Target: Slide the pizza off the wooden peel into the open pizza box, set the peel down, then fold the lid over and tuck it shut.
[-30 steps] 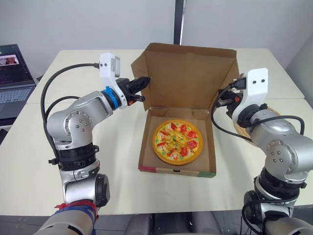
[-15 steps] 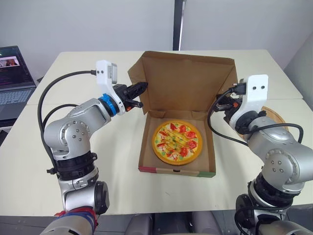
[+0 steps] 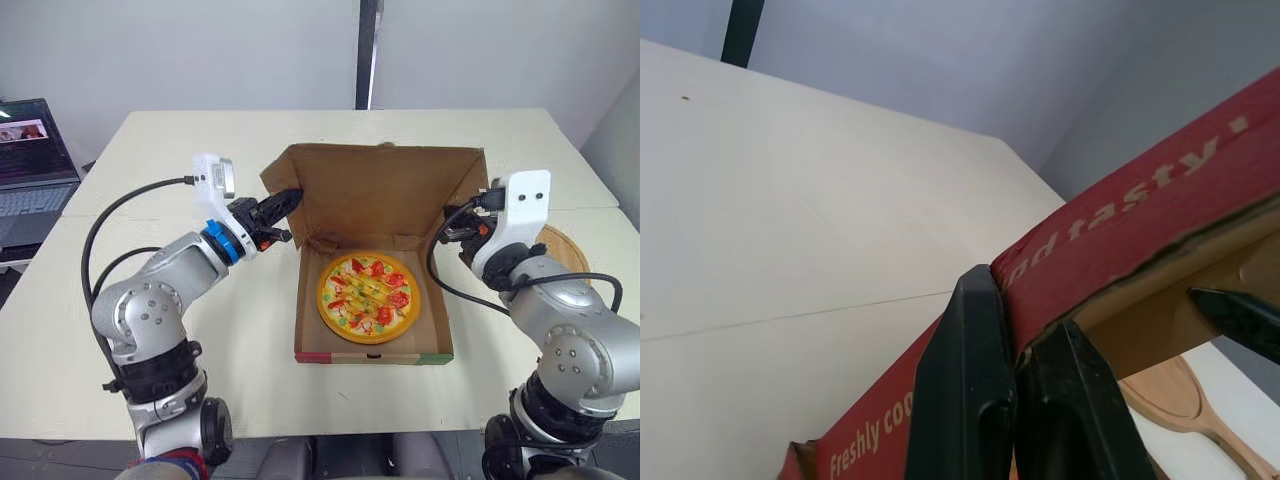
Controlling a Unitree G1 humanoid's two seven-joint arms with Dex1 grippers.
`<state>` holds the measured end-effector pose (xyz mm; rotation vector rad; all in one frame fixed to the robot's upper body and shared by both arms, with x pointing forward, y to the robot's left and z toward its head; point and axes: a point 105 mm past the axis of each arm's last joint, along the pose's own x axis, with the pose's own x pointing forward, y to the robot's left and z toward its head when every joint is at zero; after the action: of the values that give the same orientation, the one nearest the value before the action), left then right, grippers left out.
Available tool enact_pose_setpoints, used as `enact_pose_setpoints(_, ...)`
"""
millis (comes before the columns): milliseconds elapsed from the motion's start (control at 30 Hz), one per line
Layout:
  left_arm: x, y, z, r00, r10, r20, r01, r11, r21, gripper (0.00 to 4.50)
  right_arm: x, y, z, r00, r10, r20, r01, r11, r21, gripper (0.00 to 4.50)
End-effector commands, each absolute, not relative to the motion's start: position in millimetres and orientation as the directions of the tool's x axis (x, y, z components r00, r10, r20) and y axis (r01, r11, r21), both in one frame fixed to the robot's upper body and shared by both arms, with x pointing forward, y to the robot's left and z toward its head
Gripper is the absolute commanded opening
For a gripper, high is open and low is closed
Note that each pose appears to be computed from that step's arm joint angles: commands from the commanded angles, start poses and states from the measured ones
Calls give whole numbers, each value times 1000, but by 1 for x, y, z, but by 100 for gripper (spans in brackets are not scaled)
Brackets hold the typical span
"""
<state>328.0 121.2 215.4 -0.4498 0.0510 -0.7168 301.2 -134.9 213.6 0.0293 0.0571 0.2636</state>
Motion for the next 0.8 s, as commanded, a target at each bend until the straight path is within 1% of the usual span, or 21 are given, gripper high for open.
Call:
enact_pose_setpoints(33, 312, 88, 215, 639, -755, 149, 728, 531, -434, 0, 285, -91, 223, 874, 485, 10, -485, 874, 3, 5)
enact_pose_setpoints(200, 322, 95, 215, 678, -717, 159, 712, 589, -381, 0, 285, -90, 225, 869, 493, 39, -493, 870, -20, 5)
enact_pose_setpoints(333, 335, 100, 222, 702, -690, 178, 703, 630, -330, 0, 294, -95, 233, 890, 448, 87, -448, 894, -21, 5)
enact_pose_setpoints(633, 359, 90, 226, 695, -690, 202, 716, 640, -278, 0, 314, -104, 240, 915, 378, 140, -374, 926, -56, 5)
enact_pose_setpoints(800, 373, 84, 235, 681, -694, 233, 732, 643, -224, 0, 322, -109, 243, 922, 353, 156, -345, 935, -77, 5)
